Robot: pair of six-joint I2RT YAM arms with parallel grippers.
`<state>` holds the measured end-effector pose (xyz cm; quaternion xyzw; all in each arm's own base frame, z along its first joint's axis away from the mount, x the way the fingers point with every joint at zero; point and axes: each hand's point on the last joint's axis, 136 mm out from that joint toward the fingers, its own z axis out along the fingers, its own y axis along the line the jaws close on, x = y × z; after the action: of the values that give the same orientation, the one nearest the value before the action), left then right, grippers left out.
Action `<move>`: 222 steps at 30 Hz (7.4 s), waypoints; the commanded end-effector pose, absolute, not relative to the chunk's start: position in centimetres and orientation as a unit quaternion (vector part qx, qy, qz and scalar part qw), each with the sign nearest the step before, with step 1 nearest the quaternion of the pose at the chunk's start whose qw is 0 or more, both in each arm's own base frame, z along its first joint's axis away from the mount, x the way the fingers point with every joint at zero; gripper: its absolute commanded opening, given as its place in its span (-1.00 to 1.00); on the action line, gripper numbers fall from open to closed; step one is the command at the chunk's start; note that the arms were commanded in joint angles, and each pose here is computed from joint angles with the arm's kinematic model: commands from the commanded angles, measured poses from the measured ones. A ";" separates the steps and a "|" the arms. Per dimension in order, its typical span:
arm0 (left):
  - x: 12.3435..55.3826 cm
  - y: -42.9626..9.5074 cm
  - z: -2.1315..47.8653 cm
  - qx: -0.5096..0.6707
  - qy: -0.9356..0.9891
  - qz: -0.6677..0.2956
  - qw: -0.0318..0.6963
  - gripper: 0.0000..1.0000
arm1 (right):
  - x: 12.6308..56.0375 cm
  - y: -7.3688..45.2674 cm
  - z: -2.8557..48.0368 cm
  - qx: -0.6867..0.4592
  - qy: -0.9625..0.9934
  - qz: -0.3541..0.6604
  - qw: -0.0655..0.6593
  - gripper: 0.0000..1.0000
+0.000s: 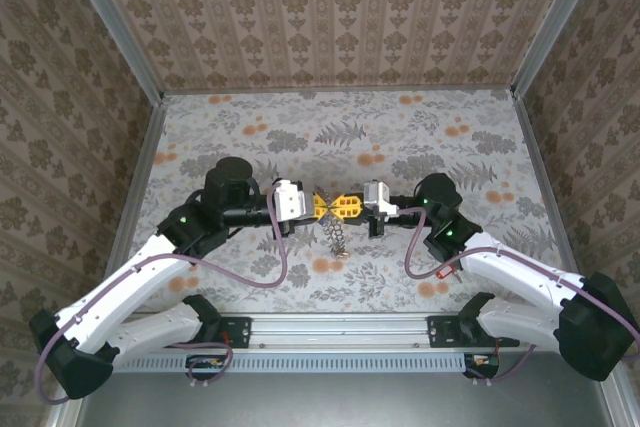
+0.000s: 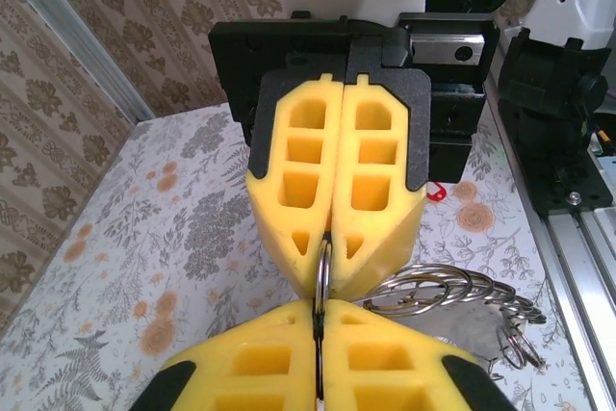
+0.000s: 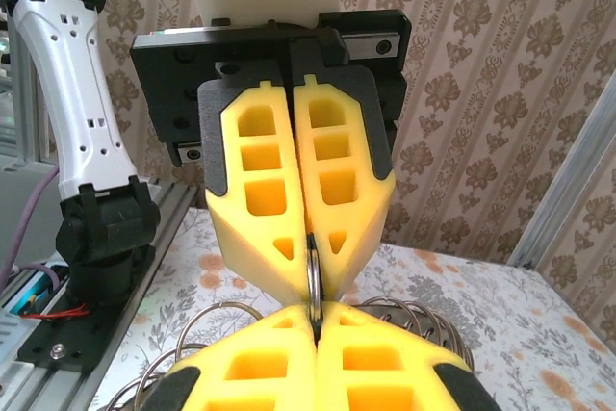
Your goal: Put the keys on the keyring
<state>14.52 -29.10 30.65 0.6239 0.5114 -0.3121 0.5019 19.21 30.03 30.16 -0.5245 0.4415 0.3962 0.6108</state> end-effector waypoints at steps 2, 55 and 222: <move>14.4 -29.4 32.4 0.625 0.490 -0.321 0.515 -0.90 | 17.8 30.1 32.5 -0.541 0.394 0.397 0.627 -1.00; 13.4 -28.2 31.3 0.632 0.495 -0.259 0.537 -0.67 | 18.0 30.5 32.1 -0.541 0.408 0.388 0.624 -1.00; 17.9 -26.1 25.1 0.670 0.493 -0.042 0.554 -1.00 | 27.3 17.6 24.2 -0.053 0.826 0.231 0.511 -0.12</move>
<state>17.52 -26.13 24.08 0.6546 0.5394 -0.0841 0.5230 25.65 22.58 26.74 -0.2705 0.7264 0.2639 0.5741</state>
